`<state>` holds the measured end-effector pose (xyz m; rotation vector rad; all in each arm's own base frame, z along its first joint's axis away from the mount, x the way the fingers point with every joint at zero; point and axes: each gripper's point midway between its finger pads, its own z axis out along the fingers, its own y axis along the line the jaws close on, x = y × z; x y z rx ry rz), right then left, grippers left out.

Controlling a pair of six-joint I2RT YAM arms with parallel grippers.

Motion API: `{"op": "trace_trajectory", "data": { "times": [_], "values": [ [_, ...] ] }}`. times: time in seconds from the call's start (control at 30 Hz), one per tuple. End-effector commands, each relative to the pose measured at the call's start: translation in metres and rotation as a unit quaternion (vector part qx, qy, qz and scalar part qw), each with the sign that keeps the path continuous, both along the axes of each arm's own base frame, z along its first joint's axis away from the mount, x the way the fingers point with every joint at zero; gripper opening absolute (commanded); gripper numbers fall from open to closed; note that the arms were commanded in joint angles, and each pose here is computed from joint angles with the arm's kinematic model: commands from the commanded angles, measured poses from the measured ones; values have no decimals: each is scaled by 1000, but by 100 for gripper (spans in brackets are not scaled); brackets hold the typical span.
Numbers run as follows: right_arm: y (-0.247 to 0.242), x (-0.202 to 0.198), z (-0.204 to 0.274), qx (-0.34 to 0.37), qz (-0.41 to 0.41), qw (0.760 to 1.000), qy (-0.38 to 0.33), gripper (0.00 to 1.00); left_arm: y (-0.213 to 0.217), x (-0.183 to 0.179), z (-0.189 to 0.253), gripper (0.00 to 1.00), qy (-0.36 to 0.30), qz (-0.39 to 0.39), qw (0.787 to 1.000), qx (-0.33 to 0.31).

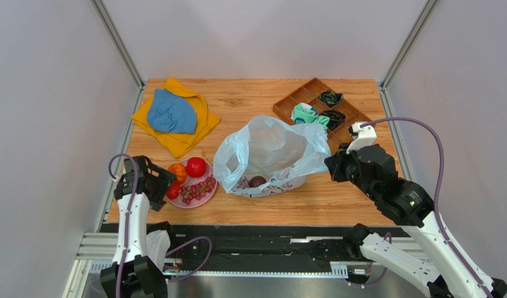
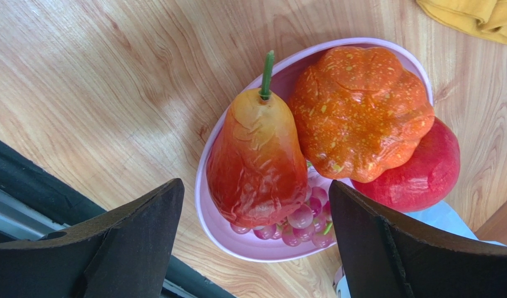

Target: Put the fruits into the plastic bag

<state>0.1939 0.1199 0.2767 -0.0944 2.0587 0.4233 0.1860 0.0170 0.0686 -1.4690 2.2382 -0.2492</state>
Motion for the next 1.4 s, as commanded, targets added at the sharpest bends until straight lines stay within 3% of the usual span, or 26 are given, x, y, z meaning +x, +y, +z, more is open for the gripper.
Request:
{"op": "trace_trajectory", "data": {
  "times": [0.0,0.47,0.8,1.03,1.37],
  "values": [
    [2,3,9,10,2,1000,-22,0,-2,6,-5,94,-12,13,1000,-20],
    [-1,3,8,8,-4,1000,-22,0,-5,2,-19,81,-4,20,999,-38],
    [-3,3,9,7,-7,1000,-23,0,-2,2,-12,63,-10,23,999,-28],
    [-3,2,8,6,-7,1000,-22,0,-2,-1,-6,64,-15,17,1000,-22],
    [-3,3,6,4,-8,1000,-20,0,-3,1,-4,78,-19,8,1000,-23]
  ]
}}
